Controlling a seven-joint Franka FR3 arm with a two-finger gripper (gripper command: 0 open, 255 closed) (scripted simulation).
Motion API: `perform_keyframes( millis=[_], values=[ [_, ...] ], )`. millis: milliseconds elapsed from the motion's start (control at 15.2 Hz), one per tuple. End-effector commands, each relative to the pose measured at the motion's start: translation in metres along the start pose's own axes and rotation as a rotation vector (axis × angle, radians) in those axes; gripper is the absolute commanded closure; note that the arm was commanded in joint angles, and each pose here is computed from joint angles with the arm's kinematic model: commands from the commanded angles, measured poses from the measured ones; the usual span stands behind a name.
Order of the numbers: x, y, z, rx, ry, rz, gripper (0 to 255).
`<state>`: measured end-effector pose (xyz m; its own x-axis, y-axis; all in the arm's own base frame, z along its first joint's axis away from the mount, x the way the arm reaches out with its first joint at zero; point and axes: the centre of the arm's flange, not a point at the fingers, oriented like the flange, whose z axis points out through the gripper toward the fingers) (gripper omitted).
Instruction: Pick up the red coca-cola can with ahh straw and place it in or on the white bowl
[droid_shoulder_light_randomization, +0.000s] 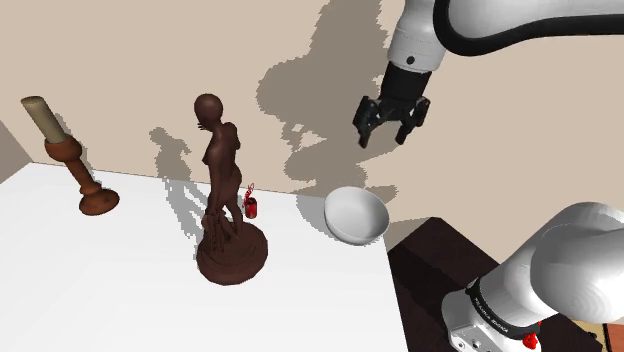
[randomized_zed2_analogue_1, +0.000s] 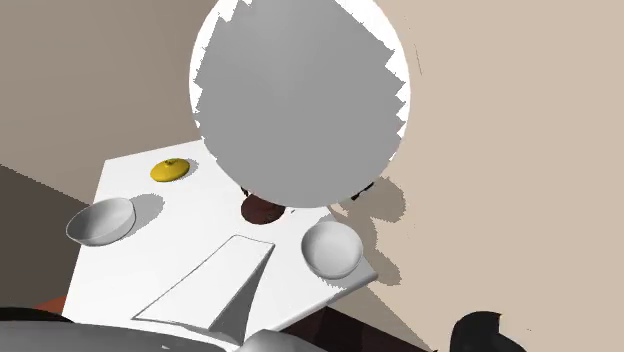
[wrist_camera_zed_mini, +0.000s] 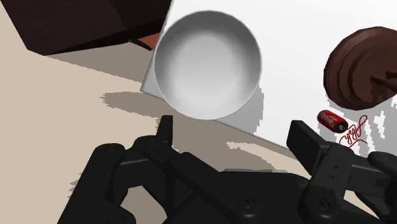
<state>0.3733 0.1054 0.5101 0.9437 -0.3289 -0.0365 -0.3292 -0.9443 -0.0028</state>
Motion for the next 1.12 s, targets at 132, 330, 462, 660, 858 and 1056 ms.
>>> perform_keyframes(
  millis=[132, 330, 462, 660, 858, 1056],
  values=[
    [0.012, -0.046, 0.026, -0.002, -0.012, 0.039, 0],
    [0.023, -0.079, 0.046, -0.005, -0.021, 0.067, 0],
    [0.03, -0.101, 0.06, -0.006, -0.027, 0.085, 0],
    [0.041, -0.133, 0.081, -0.009, -0.036, 0.113, 0],
    [0.054, -0.165, 0.102, -0.011, -0.045, 0.14, 0],
    [0.066, -0.196, 0.124, -0.014, -0.054, 0.168, 0]
  ],
)
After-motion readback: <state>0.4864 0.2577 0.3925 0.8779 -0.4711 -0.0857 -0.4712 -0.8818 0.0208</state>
